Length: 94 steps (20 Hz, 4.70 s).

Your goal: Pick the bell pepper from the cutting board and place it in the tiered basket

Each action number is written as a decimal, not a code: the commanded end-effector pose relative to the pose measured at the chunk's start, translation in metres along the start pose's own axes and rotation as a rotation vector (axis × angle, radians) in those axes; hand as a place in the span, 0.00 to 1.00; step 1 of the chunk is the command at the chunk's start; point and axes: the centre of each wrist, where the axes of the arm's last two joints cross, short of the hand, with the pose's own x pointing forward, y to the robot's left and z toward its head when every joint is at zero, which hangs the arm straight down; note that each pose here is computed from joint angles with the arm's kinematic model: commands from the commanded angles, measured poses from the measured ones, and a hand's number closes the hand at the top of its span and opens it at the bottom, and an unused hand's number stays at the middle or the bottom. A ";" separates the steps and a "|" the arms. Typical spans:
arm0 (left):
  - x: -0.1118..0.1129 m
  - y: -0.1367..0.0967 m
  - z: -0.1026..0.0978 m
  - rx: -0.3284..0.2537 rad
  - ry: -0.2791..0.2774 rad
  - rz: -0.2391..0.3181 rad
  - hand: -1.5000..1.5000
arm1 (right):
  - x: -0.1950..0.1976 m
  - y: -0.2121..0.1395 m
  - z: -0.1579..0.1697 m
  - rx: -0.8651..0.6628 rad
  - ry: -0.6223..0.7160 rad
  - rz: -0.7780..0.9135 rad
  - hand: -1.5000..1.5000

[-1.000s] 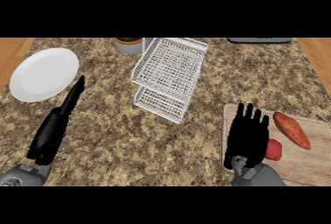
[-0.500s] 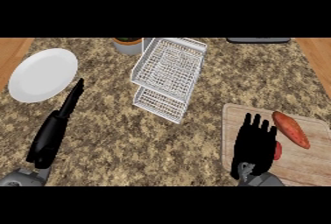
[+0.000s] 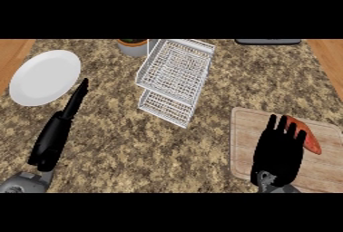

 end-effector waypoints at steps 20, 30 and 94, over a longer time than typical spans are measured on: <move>0.001 0.009 0.007 -0.003 0.008 -0.002 0.50 | -0.030 0.050 -0.039 0.031 0.151 -0.054 0.00; -0.011 -0.004 -0.009 0.022 -0.022 -0.017 0.50 | -0.024 0.040 -0.061 0.051 0.001 -0.173 1.00; 0.000 -0.009 -0.006 -0.026 -0.019 0.013 0.50 | 0.080 -0.283 -0.037 -0.133 -0.660 -0.846 1.00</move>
